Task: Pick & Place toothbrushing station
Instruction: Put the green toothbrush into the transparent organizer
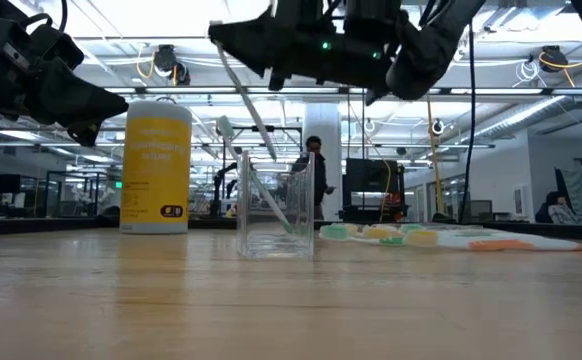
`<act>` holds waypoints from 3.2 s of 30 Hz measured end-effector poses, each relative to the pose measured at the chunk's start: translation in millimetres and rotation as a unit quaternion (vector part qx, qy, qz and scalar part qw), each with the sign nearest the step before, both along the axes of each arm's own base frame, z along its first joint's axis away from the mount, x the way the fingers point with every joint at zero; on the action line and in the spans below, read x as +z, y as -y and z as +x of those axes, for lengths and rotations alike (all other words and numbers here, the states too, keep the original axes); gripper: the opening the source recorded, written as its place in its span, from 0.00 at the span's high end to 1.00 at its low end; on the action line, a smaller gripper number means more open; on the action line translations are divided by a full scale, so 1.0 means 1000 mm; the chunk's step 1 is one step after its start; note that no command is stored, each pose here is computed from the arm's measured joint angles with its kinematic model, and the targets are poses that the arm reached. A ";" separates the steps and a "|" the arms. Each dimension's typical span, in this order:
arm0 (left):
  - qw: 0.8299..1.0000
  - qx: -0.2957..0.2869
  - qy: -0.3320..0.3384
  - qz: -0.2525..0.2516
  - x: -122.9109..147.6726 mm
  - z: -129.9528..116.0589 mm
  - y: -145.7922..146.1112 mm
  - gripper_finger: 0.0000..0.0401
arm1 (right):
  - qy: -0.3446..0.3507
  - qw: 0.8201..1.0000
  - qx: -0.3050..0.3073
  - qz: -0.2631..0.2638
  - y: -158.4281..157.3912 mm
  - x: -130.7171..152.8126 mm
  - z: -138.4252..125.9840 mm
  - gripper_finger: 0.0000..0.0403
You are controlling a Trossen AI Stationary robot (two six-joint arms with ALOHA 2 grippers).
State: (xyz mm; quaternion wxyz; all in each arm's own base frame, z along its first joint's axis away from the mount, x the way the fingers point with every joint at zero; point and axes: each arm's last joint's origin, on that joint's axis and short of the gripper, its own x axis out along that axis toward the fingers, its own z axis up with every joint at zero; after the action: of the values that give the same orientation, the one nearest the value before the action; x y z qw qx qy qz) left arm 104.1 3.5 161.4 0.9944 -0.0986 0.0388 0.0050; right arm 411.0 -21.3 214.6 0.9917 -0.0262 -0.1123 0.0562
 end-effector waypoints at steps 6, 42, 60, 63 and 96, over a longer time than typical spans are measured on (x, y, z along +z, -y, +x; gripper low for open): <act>1.000 0.000 0.000 0.000 0.000 0.000 0.000 0.88 | -0.023 0.999 0.001 0.024 0.003 -0.013 0.003 0.88; 1.000 0.000 0.000 0.000 0.000 0.000 0.000 0.88 | -0.104 0.994 0.001 0.012 -0.001 -0.031 0.003 0.88; 1.000 0.000 0.000 0.000 0.000 0.000 0.000 0.88 | -0.132 0.991 0.000 0.002 -0.001 -0.036 0.003 0.88; 1.000 0.000 0.000 0.000 0.000 0.000 0.000 0.88 | -0.135 0.991 0.001 0.002 -0.001 -0.037 0.003 0.88; 1.000 0.000 0.000 0.000 0.000 0.000 0.000 0.88 | -0.153 0.988 -0.002 -0.031 -0.001 -0.041 0.002 0.81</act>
State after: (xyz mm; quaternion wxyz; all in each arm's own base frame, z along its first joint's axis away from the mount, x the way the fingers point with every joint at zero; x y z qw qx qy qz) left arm 104.1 3.5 161.4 0.9944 -0.0986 0.0388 0.0052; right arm 413.5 -20.4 173.5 0.9960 -0.0484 0.0430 0.0608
